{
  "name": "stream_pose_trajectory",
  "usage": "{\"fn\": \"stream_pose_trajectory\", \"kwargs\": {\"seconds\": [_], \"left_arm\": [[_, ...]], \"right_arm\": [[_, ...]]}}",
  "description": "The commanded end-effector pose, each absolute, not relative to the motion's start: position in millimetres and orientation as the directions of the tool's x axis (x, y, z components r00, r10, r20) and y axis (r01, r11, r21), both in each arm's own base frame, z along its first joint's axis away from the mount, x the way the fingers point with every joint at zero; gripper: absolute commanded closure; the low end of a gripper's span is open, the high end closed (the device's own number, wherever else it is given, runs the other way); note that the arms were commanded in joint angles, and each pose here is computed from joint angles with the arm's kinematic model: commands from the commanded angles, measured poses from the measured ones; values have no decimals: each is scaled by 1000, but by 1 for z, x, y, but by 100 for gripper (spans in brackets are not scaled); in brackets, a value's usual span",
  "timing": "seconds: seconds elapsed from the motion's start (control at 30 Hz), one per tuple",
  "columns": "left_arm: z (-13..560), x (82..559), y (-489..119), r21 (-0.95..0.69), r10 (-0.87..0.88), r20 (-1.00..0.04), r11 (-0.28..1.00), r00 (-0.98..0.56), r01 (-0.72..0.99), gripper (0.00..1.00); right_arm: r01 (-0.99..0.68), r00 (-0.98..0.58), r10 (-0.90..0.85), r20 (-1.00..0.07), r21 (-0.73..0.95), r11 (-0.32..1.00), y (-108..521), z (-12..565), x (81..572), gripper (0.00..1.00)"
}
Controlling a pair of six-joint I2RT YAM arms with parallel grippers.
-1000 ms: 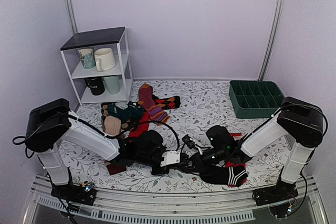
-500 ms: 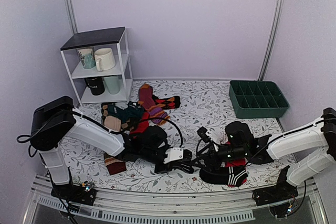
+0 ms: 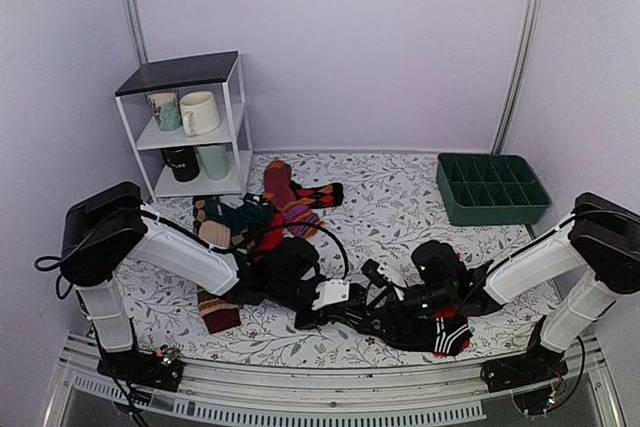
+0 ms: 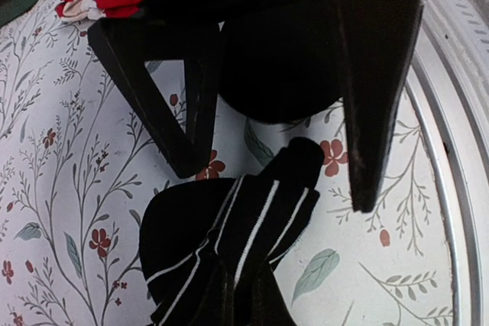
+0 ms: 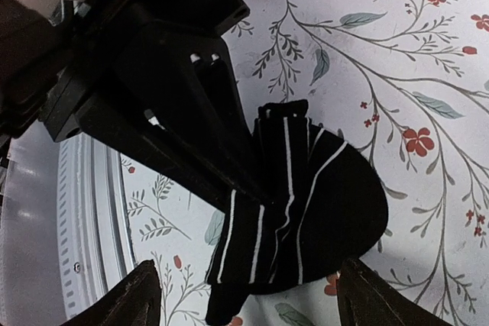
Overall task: Roll the socks
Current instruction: Roll the sock at the center of the board.
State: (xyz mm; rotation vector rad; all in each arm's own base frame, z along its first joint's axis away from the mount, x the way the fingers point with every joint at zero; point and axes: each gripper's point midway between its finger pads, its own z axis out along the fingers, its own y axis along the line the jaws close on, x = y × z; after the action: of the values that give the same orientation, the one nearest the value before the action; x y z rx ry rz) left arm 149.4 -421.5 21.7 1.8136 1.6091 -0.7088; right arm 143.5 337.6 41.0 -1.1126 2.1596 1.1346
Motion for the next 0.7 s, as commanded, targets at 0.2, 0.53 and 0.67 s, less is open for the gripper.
{"fn": "stream_pose_trajectory", "kwargs": {"seconds": [0.2,0.53,0.67], "left_arm": [[-38,122,-373,-86,820,-572,-75,13,993,100],[-39,123,-373,-88,820,-572,-70,7,994,100],[-38,123,-373,-88,820,-572,-70,7,994,100]], "right_arm": [[-833,-551,-426,-717,440,335,361,32,156,19],[-823,-568,-457,-685,466,325,365,18,137,34],[-813,-582,-465,-667,464,352,357,14,135,38]]}}
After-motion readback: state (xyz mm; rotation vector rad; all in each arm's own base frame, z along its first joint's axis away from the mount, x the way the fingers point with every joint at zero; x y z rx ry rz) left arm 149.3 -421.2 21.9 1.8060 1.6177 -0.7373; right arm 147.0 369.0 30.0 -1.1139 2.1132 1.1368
